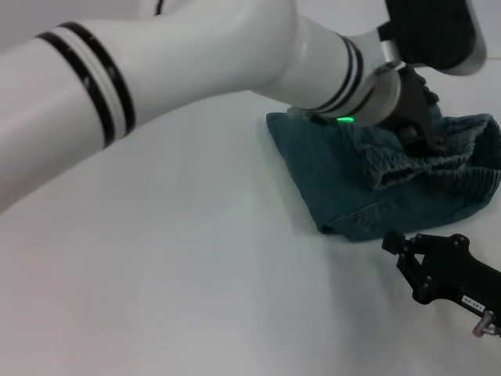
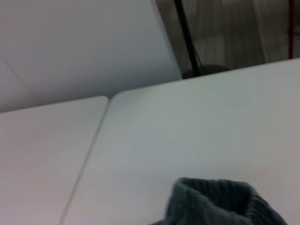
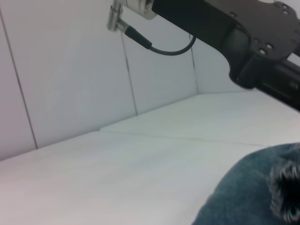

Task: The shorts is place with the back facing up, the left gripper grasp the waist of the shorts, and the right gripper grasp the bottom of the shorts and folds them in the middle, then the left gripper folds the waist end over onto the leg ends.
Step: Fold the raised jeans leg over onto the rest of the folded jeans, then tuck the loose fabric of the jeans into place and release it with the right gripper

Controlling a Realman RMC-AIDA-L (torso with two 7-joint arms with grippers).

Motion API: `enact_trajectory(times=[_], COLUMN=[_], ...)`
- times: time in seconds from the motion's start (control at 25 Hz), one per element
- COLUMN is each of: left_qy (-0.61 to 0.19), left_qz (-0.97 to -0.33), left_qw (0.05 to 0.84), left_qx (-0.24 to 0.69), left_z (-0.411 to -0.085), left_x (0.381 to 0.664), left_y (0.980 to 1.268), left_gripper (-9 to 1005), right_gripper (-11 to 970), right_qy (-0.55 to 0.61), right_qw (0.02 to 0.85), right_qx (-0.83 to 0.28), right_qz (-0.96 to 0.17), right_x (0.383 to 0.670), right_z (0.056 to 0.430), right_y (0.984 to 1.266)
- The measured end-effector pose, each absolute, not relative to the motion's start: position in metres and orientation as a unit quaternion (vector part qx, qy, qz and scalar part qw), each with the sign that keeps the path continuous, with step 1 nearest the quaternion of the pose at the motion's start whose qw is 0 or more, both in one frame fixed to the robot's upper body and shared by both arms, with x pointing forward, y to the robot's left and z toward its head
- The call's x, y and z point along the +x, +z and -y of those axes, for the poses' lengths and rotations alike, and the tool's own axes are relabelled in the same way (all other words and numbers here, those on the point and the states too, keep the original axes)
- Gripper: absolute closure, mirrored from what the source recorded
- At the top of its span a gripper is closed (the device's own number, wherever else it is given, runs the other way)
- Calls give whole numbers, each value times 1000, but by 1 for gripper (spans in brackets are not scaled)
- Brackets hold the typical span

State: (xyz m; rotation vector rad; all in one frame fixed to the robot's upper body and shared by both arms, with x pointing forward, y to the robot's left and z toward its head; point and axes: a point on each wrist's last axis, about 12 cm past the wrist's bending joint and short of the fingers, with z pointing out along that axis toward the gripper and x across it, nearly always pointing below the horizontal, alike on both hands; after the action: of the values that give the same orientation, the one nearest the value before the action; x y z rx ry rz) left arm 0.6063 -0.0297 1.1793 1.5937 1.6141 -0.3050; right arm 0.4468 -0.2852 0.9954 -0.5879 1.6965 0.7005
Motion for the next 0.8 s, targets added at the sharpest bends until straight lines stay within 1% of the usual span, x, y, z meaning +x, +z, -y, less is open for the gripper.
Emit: enact_trajectory(times=[0.12, 0.24, 0.44, 0.56, 0.68, 0.8], left_qy=[-136, -152, -194, -221, -255, -289], left_qz=[-643, -641, -669, -690, -696, -696], left_qw=[449, 490, 519, 523, 526, 536], left_qx=[605, 571, 495, 450, 417, 380], left_z=[8, -21, -79, -111, -142, -171], left_x=[610, 606, 595, 590, 585, 580], left_y=[1185, 1188, 1172, 1157, 1142, 1128], left_gripper=[475, 355, 128, 108, 88, 74], right_gripper=[916, 913, 908, 905, 902, 862], right_qy=[304, 307, 308, 287, 263, 239], right_qw=[576, 589, 598, 574, 547, 524], right_qx=[-261, -275, -294, -325, -358, -380], right_qz=[-713, -695, -680, -695, -710, -724], right_x=[449, 452, 457, 465, 471, 479], right_z=[285, 292, 320, 337, 345, 347], right_y=[1000, 1010, 1044, 1071, 1095, 1127])
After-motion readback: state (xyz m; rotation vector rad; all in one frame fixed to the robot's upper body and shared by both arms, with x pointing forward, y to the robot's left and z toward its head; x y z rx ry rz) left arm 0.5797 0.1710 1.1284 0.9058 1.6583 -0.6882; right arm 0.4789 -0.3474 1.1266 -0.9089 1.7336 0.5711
